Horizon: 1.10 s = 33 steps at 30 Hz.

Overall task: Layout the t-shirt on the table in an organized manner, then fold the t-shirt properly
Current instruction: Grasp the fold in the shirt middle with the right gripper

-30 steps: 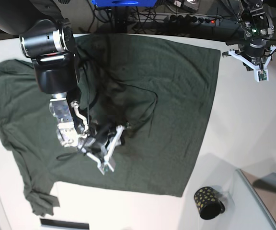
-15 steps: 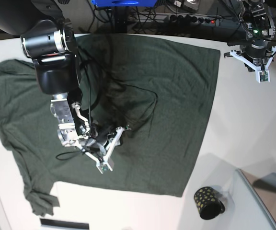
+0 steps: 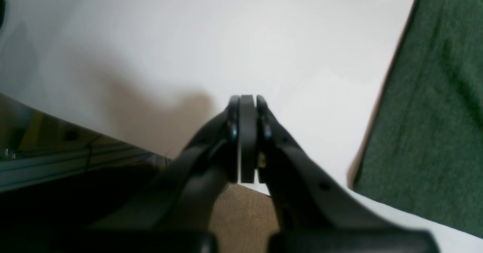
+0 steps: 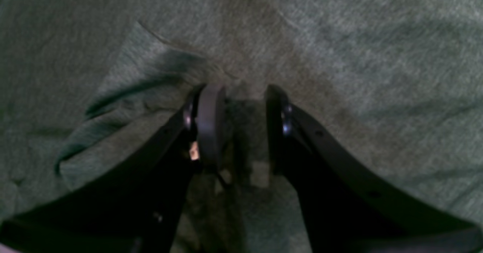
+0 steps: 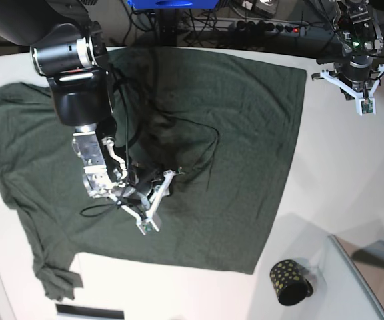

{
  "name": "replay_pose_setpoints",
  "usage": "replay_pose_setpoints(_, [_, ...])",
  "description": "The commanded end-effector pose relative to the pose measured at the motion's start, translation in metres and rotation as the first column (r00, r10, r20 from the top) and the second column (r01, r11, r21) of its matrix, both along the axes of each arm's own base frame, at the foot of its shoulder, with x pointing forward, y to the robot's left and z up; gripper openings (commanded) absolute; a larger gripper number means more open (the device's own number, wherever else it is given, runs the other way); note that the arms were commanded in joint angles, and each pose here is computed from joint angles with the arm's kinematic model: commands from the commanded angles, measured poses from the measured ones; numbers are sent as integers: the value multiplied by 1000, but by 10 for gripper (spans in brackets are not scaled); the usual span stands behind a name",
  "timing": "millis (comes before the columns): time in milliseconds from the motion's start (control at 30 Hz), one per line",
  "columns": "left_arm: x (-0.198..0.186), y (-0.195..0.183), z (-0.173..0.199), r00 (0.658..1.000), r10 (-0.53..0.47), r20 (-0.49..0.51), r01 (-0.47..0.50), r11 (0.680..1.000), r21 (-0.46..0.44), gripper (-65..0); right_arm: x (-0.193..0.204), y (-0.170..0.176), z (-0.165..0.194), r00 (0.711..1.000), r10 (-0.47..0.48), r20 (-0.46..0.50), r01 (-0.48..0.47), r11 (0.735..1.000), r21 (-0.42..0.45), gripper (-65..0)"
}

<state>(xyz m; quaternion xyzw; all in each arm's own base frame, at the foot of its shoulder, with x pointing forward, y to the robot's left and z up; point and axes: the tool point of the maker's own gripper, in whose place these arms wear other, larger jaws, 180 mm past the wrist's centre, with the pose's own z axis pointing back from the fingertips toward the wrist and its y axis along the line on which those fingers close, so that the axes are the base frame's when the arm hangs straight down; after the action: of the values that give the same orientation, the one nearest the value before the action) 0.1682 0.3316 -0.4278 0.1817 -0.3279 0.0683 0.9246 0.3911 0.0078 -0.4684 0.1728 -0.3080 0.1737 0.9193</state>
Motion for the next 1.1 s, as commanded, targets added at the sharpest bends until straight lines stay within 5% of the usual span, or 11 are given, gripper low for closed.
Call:
replay_pose_setpoints(0, [5,5,9,1000,-7,26,6,1000,26,-650,17,7,18,998,-7,54,5,1000,27,-468])
replay_pose_setpoints(1067, [8,6,14,997,-25,69,22,999,43,-650,10,13,14,999,-3,39,2,999,35,-468])
